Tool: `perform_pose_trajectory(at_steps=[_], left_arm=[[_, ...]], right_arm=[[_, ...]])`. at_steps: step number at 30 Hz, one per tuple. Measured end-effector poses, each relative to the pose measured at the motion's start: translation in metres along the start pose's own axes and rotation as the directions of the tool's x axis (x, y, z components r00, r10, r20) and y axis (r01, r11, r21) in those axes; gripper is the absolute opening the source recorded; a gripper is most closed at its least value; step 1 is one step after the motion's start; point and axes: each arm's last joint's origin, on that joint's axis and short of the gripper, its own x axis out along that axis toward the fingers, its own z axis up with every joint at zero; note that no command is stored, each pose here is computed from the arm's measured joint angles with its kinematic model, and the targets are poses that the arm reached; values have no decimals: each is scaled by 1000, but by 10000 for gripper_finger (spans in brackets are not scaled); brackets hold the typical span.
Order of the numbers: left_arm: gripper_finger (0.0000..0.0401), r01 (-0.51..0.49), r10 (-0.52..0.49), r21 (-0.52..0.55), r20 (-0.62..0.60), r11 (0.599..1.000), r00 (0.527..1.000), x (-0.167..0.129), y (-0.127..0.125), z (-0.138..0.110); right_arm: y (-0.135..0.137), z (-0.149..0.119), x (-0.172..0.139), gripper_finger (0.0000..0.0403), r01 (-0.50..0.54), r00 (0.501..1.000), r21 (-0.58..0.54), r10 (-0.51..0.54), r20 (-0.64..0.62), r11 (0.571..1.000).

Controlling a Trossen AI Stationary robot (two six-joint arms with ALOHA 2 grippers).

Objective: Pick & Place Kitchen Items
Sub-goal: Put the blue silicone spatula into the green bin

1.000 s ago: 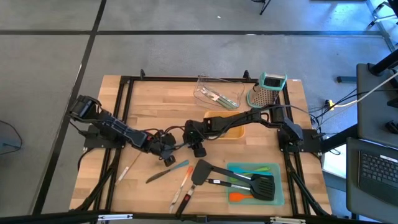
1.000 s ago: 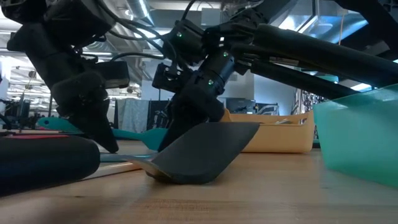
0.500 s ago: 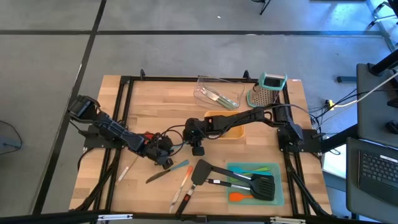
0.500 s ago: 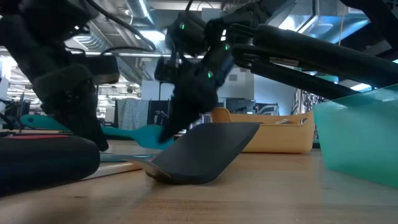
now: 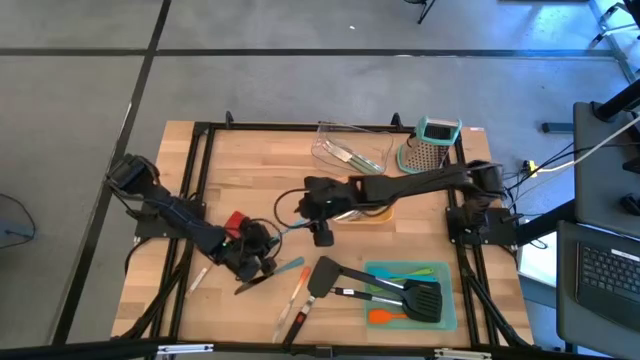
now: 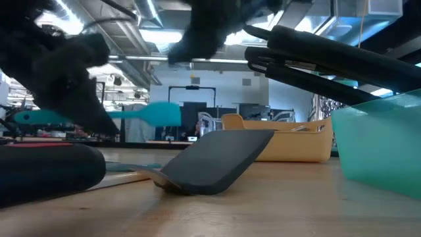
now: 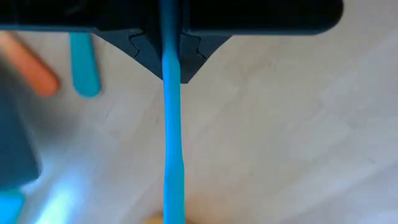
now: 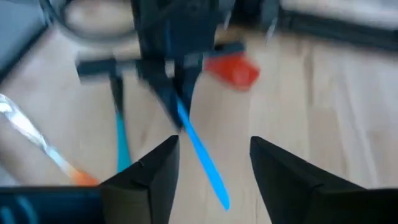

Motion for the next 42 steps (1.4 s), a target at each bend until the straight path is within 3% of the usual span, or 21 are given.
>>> perform_pose_trajectory(at_steps=[5,10,15,18,22,27,32,36,42], left_arm=[[3,-2,5,-11,207,1000,978,-19,-10,-9],[3,5,-25,47,446,999,895,-45,-25,-14],[3,-35,-39,116,580,993,814,-72,-46,-7],[3,-36,-70,164,600,986,797,-84,-55,4],[3,31,-186,252,621,967,762,-96,-63,25],[3,142,-410,414,680,899,608,-107,-79,59],[3,175,-527,514,694,840,491,-103,-93,84],[3,177,-558,543,696,821,451,-91,-100,93],[3,172,-556,545,694,821,457,-80,-106,94]], right_arm=[[9,19,-30,218,-10,993,-9,11,118,1000],[19,18,-45,225,-82,972,0,79,222,997],[29,13,-54,225,-163,915,-11,155,374,987],[39,13,-58,225,-225,851,-61,227,474,972],[57,14,-58,225,-253,822,-115,276,499,961],[82,17,-60,225,-265,796,-187,324,512,946],[99,23,-66,225,-167,772,-205,257,581,964],[111,30,-74,225,-86,718,-234,223,659,968],[128,38,-95,225,-51,644,-272,240,726,961]])
